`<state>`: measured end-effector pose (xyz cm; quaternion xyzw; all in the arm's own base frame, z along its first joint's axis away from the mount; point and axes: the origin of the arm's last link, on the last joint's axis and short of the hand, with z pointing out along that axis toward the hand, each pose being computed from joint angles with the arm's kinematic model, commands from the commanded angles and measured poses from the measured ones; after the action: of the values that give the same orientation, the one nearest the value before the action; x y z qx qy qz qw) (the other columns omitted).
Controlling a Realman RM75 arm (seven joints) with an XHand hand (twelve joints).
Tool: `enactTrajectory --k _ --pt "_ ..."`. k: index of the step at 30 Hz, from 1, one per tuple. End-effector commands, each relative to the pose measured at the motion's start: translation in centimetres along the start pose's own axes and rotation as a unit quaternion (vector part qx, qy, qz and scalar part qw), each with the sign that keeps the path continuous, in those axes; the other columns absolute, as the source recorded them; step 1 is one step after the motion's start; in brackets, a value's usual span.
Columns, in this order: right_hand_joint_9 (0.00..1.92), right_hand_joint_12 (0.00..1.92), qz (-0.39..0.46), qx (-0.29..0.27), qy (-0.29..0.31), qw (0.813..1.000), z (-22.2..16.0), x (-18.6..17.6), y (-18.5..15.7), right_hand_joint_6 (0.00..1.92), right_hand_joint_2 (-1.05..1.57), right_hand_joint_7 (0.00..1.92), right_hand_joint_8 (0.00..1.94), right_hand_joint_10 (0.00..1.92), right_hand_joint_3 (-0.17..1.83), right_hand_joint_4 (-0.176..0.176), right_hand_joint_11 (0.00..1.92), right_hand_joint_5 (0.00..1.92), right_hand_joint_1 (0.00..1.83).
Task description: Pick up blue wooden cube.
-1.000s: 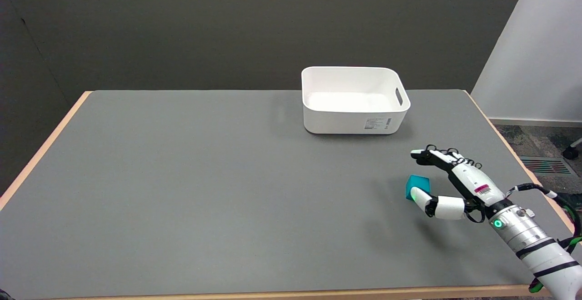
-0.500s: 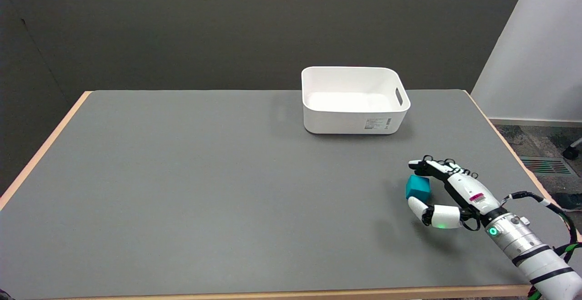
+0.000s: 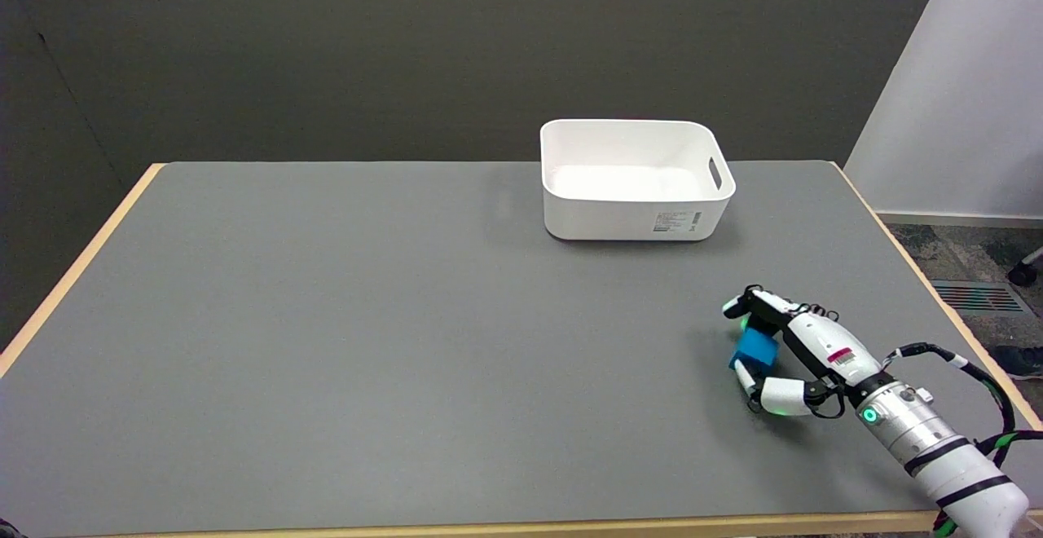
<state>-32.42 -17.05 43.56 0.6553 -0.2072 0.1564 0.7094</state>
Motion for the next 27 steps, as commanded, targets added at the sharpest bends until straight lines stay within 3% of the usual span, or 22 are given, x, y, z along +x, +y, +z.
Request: enactTrajectory --k 1,3,7,15,16,17,18,22,27 --pt "0.58 1.92 0.017 0.027 0.019 0.999 0.7 0.5 -0.6 1.65 1.4 0.34 1.94 1.91 0.07 -0.113 0.18 0.35 1.22" --pt "0.5 1.92 0.017 0.03 0.022 0.999 0.8 0.7 -0.7 1.67 1.39 0.45 1.94 1.92 0.11 -0.052 0.15 0.42 1.04" --pt "0.5 1.92 0.024 0.037 0.033 0.998 0.9 1.2 -0.9 1.72 1.33 0.48 1.94 1.92 0.24 -0.022 0.16 0.43 0.99" --pt "0.51 1.92 0.023 0.083 0.078 0.993 2.1 3.9 -2.9 1.75 1.33 0.51 1.92 1.92 0.24 -0.016 0.21 0.42 1.0" --pt "0.52 1.92 0.001 0.079 0.104 0.991 1.6 5.3 -2.6 1.75 1.33 0.51 1.92 1.92 0.24 -0.016 0.21 0.42 1.0" --pt "0.52 1.92 -0.111 0.033 0.186 0.976 -1.6 10.1 -0.7 1.75 1.33 0.51 1.92 1.92 0.24 -0.016 0.21 0.42 1.0" --pt "0.52 1.92 0.032 0.119 0.127 0.984 2.9 6.6 -4.5 1.75 1.33 0.51 1.91 1.92 0.24 -0.016 0.21 0.42 1.0" --pt "0.54 1.92 0.019 0.161 0.186 0.969 4.5 10.7 -6.7 1.76 1.27 0.53 1.9 1.92 0.35 -0.007 0.23 0.43 1.0" --pt "0.54 1.92 -0.005 0.185 0.226 0.956 7.6 15.5 -9.3 1.77 1.3 0.52 1.89 1.92 0.3 -0.005 0.22 0.42 0.99"
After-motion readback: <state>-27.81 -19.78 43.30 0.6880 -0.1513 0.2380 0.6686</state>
